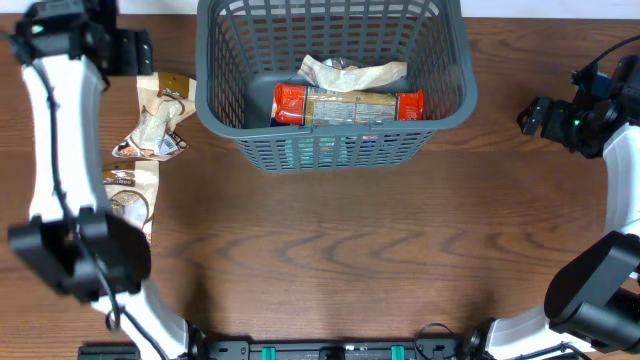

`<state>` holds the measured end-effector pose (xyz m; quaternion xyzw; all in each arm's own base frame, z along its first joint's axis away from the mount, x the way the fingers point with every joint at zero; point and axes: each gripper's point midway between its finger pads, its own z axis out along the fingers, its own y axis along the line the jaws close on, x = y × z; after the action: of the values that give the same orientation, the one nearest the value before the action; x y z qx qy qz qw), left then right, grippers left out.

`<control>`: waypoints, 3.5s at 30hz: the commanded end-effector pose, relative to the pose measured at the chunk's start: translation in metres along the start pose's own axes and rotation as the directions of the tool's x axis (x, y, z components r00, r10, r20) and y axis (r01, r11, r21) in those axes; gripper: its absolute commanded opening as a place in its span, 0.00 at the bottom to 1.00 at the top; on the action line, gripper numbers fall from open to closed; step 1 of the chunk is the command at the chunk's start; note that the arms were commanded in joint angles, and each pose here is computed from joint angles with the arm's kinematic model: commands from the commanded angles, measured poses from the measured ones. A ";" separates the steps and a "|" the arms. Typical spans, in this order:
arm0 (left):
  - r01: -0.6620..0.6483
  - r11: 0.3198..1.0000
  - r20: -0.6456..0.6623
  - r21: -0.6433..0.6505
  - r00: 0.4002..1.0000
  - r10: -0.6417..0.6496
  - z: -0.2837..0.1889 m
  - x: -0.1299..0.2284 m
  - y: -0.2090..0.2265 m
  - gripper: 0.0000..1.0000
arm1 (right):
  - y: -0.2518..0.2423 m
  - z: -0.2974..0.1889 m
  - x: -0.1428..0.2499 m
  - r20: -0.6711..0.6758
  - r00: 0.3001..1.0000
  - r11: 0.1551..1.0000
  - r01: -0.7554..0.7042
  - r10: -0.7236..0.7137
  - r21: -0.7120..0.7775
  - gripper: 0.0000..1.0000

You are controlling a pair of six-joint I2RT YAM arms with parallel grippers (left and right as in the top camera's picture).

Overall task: Pack container
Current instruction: 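Release the wipes and move the left gripper to the PanTree rice pouch, then grasp the PanTree rice pouch with the left gripper, then lift the rice pouch with the left gripper and lower into basket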

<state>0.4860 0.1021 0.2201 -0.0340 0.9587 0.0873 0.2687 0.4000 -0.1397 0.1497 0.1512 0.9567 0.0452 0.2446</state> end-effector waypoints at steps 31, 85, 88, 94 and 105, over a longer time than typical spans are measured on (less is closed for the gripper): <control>-0.099 0.977 -0.486 0.187 0.855 0.180 0.155 0.132 -0.040 0.95 | 0.007 0.000 -0.002 0.012 1.000 1.000 0.027 -0.027 -0.008 0.99; 0.107 0.992 -0.342 0.064 0.936 -0.079 0.118 0.087 -0.031 0.21 | 0.005 0.000 0.004 -0.014 0.999 0.999 0.045 -0.045 -0.003 0.99; 0.114 0.992 -0.232 0.060 0.968 -0.097 0.080 0.057 -0.023 0.19 | 0.005 0.000 0.004 -0.013 0.999 0.999 0.045 -0.045 -0.003 0.99; 0.150 0.987 0.085 0.058 0.984 -0.154 -0.027 -0.007 -0.005 0.19 | 0.005 0.000 0.004 -0.012 0.999 0.999 0.046 -0.046 -0.003 0.99; -0.248 0.951 0.553 0.182 0.826 0.110 -0.208 -0.056 -0.093 0.19 | 0.005 0.000 0.002 -0.005 0.999 0.999 0.047 -0.047 -0.003 0.99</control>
<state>0.4453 0.0290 0.3846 -0.0069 0.8723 0.0297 0.4880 0.3988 -0.1394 0.1489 0.1394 0.9593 0.0423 0.2421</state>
